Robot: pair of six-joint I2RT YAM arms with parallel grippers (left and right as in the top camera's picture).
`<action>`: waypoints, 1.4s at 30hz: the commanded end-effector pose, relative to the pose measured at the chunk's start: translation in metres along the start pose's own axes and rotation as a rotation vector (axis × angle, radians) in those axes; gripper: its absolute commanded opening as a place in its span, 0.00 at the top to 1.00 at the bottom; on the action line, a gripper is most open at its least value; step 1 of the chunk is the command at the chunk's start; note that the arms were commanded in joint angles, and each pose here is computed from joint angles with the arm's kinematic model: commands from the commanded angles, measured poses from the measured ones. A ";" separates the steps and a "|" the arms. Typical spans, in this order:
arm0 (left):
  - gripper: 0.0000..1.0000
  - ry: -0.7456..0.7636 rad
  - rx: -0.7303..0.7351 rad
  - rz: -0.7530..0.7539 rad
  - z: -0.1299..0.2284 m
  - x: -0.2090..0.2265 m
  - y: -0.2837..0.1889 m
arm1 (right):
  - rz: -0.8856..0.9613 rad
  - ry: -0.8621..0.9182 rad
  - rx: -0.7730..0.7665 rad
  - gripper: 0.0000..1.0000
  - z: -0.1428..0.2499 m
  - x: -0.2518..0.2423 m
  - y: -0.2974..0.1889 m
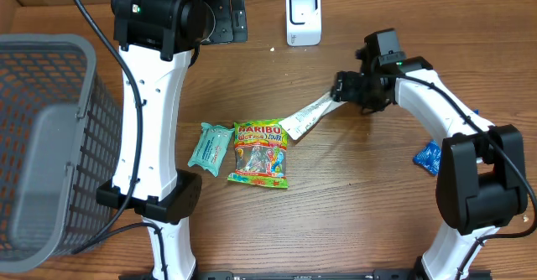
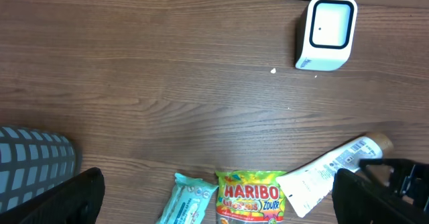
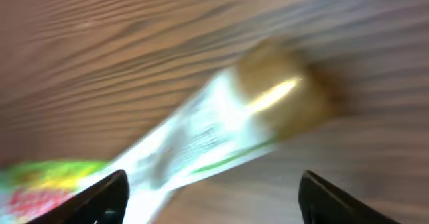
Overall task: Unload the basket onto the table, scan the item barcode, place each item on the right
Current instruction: 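Reach the right gripper to the Pantene tube and grasp it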
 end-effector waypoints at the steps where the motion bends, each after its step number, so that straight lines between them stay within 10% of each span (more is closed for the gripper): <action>1: 0.00 -0.012 0.014 -0.002 0.001 -0.003 0.005 | -0.212 0.125 0.073 0.11 0.005 0.040 -0.002; 15: 0.00 -0.012 0.014 -0.002 0.001 -0.003 0.005 | 0.201 0.361 0.006 0.09 0.042 0.069 0.057; 21: 0.00 -0.012 0.014 -0.002 0.001 -0.003 0.005 | 0.299 0.366 0.018 0.44 0.048 0.054 0.068; 35: 0.00 -0.012 0.014 -0.001 0.001 -0.003 0.005 | -0.118 -0.223 0.131 0.59 0.032 0.065 0.058; 42: 0.00 -0.012 0.014 -0.001 0.001 -0.003 0.005 | -0.180 -0.230 0.140 0.95 0.030 0.056 0.054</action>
Point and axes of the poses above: each gripper's point midway between its finger pads, its own y axis out along the fingers, its own x axis along the line the jaws close on, z = x × y, the point moved 9 cm from there along -y, back along the fingers, and after that the axes turned 13 degrees about -y, right-handed, at the moved point
